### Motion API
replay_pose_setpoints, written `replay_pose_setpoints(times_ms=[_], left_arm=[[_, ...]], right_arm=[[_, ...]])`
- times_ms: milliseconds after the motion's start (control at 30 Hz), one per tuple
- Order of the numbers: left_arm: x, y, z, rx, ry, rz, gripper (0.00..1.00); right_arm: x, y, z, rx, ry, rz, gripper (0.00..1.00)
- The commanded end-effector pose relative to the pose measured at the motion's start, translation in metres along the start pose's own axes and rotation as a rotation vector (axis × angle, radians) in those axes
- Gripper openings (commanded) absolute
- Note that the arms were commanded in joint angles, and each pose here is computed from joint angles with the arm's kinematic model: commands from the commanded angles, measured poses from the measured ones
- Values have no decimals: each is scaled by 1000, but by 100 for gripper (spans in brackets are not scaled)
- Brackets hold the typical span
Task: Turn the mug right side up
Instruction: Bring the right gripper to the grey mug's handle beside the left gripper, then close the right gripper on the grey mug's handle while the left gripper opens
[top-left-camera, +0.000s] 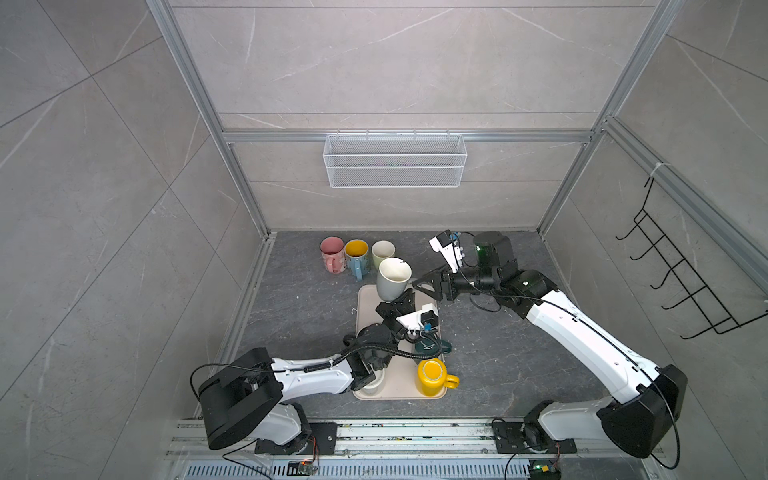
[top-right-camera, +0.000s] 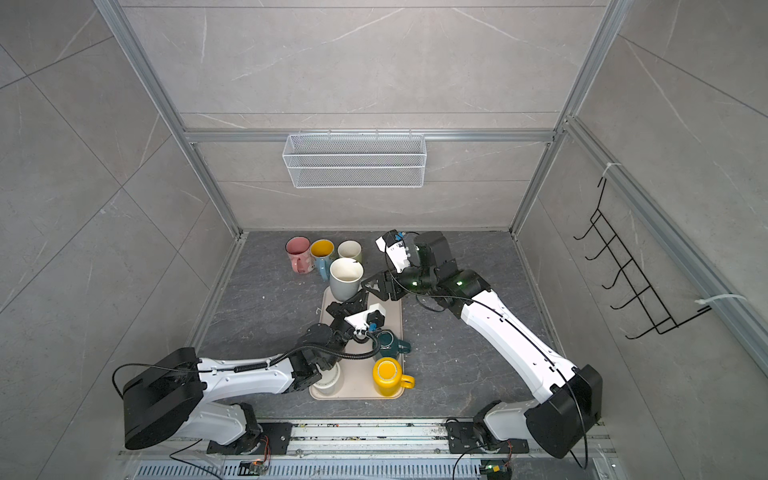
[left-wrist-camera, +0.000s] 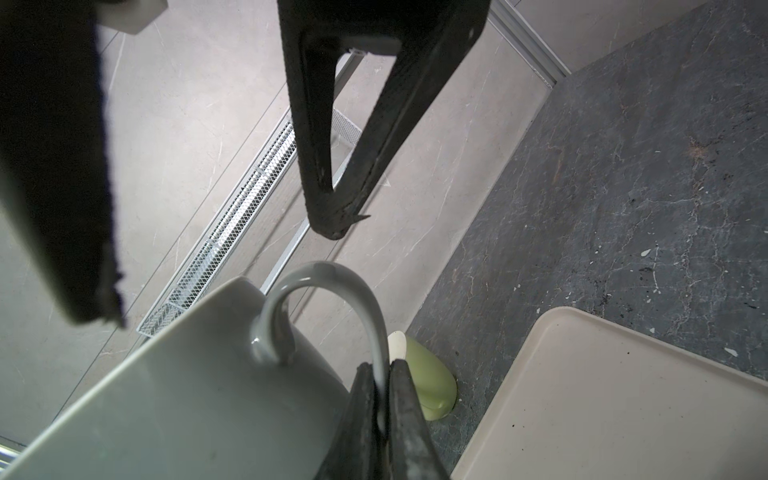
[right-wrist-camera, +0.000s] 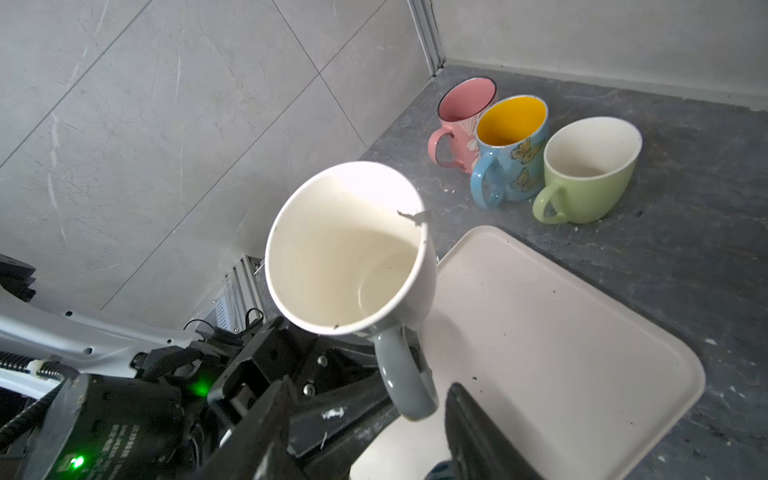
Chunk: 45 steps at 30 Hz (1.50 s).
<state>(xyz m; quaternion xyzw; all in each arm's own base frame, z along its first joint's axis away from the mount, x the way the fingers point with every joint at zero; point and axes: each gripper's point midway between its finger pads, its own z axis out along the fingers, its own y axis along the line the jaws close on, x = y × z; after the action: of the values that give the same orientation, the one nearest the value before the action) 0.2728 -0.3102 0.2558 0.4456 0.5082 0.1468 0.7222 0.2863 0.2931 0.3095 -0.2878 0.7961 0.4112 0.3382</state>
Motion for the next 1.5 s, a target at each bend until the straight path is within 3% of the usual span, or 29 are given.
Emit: replay_pose_setpoints(times_ms=[0, 267, 600, 767, 900, 1133, 1200, 1467], left_arm=[[-38, 46, -7, -102, -132, -95, 0], [-43, 45, -14, -71, -165, -121, 0], [-47, 31, -9, -35, -162, -88, 0], [-49, 31, -7, -41, -164, -84, 0], [-49, 30, -7, -37, -165, -86, 0], [-47, 38, -5, -53, -126, -152, 0], [-46, 40, -4, -47, -106, -173, 15], [-45, 42, -9, -10, -95, -207, 52]], right_arm=[[6, -1, 3, 18, 47, -30, 59], [12, -7, 10, 61, 81, -41, 58], [7, -10, 13, 77, 66, -40, 49], [9, -11, 14, 78, 71, -39, 33], [12, -11, 15, 82, 78, -40, 0], [14, -11, 15, 95, 76, -36, 0], [13, -13, 14, 112, 62, -33, 0], [-6, -31, 2, 261, -31, 10, 0]])
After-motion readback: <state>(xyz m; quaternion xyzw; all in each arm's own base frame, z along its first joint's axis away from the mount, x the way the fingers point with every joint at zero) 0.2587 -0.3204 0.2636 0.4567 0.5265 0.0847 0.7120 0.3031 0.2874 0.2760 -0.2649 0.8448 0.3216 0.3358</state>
